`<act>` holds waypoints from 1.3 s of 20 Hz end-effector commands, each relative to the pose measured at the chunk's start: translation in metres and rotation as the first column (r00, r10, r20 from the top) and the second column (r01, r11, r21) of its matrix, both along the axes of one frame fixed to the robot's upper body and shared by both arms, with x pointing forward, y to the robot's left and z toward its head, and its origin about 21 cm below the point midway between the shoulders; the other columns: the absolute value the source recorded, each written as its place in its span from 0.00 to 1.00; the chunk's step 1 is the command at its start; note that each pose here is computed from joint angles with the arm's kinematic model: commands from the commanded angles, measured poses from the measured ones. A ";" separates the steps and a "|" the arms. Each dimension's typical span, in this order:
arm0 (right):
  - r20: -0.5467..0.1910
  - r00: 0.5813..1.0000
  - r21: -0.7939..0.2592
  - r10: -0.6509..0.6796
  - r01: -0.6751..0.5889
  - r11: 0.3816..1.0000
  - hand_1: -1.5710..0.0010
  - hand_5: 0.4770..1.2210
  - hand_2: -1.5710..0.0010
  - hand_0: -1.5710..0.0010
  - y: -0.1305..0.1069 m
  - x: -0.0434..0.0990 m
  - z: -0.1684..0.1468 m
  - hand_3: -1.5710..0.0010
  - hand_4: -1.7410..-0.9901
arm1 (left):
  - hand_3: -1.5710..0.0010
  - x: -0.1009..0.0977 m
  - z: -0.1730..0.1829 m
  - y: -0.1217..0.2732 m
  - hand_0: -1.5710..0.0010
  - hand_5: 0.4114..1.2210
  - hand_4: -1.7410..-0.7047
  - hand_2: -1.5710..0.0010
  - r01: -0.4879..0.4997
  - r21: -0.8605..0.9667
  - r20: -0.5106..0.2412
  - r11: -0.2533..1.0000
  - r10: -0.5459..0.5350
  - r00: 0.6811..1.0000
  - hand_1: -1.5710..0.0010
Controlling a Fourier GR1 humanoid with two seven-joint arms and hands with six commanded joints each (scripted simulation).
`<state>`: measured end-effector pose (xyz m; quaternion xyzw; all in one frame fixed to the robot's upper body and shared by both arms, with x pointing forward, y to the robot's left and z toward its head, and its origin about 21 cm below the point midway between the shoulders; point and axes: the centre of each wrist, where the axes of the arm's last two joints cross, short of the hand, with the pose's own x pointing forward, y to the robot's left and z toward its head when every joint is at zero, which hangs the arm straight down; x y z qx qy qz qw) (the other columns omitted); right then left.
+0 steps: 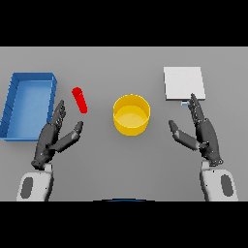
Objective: Pick up the red beaker and tilt it to pour out 1 green nut into yellow bowl. Pick up the yellow bowl and place it on the metallic measuring scale.
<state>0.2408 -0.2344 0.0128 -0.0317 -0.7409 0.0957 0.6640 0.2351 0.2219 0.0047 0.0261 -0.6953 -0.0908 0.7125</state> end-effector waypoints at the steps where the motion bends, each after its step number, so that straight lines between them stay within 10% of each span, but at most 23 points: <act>1: 0.001 1.000 -0.006 0.005 -0.005 1.000 1.00 0.20 1.00 1.00 0.000 -0.005 -0.005 1.00 0.60 | 1.00 0.008 0.001 0.002 1.00 0.31 0.53 1.00 -0.009 0.009 0.002 1.000 0.008 1.000 1.00; 13: -0.005 1.000 -0.007 -0.006 0.006 1.000 1.00 0.21 1.00 1.00 -0.002 0.003 0.003 1.00 0.58 | 1.00 0.088 -0.017 -0.014 1.00 0.28 0.49 1.00 -0.013 0.035 0.010 0.999 0.013 1.000 1.00; 26: -0.012 0.999 -0.021 -0.032 0.032 0.999 1.00 0.23 1.00 1.00 -0.005 0.003 -0.002 1.00 0.59 | 0.92 0.124 -0.033 -0.034 0.90 0.41 0.36 0.89 -0.034 0.030 0.027 0.999 0.033 0.999 0.91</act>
